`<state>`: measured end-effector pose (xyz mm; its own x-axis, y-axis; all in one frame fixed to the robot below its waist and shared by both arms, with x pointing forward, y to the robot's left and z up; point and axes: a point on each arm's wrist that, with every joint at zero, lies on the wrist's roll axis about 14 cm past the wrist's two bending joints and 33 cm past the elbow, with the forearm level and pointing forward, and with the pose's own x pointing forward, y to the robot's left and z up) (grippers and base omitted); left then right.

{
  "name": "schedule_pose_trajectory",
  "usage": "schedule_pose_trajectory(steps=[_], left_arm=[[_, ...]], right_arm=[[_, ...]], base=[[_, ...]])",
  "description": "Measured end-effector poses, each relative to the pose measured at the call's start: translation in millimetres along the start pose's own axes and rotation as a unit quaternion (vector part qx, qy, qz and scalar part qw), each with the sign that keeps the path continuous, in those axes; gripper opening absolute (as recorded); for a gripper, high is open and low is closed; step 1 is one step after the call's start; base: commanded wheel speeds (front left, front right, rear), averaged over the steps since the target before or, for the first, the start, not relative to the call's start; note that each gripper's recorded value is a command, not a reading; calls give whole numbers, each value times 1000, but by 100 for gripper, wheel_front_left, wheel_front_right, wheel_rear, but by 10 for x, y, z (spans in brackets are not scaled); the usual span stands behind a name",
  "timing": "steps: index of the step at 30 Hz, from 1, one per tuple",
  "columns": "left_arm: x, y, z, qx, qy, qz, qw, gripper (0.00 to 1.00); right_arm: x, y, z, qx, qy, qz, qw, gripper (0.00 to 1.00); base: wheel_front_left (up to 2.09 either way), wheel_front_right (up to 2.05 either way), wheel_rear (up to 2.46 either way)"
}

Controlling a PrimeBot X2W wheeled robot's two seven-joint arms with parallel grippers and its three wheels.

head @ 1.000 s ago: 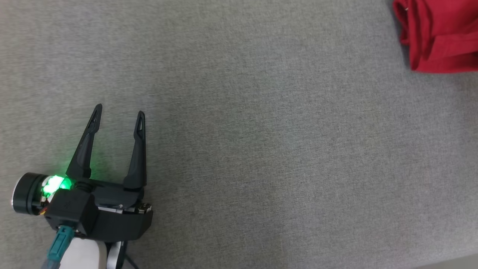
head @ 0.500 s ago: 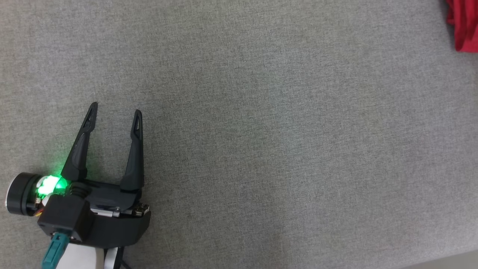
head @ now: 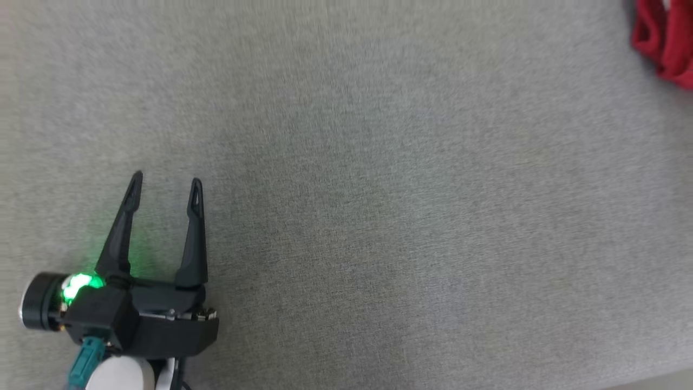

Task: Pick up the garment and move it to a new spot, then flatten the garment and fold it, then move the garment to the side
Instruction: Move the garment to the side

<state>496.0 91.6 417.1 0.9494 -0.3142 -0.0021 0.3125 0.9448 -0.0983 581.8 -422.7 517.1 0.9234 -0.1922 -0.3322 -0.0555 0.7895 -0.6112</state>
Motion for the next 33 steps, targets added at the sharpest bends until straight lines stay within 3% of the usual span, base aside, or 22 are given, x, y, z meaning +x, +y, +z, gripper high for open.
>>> schedule_pose_trajectory(steps=[9, 17, 27, 33], left_arm=[[-304, 83, 352, -1, -19, 35, 999, 100], [-700, 212, 697, 10, -43, 72, 996, 100], [-1071, 332, 1065, 22, -82, 107, 991, 100], [-1212, 360, 1162, 23, -94, 119, 988, 100]], right_arm=[[-342, 263, 621, 79, -138, 22, 987, 100], [-814, 573, 1068, 168, -235, 49, 956, 100], [-1407, 1235, 1122, 238, -285, 92, 924, 100], [-1716, 1461, 1120, 282, -303, 100, 905, 100]], base=[[0, 0, 0], [0, 0, 0], [0, 0, 0], [0, 0, 0]])
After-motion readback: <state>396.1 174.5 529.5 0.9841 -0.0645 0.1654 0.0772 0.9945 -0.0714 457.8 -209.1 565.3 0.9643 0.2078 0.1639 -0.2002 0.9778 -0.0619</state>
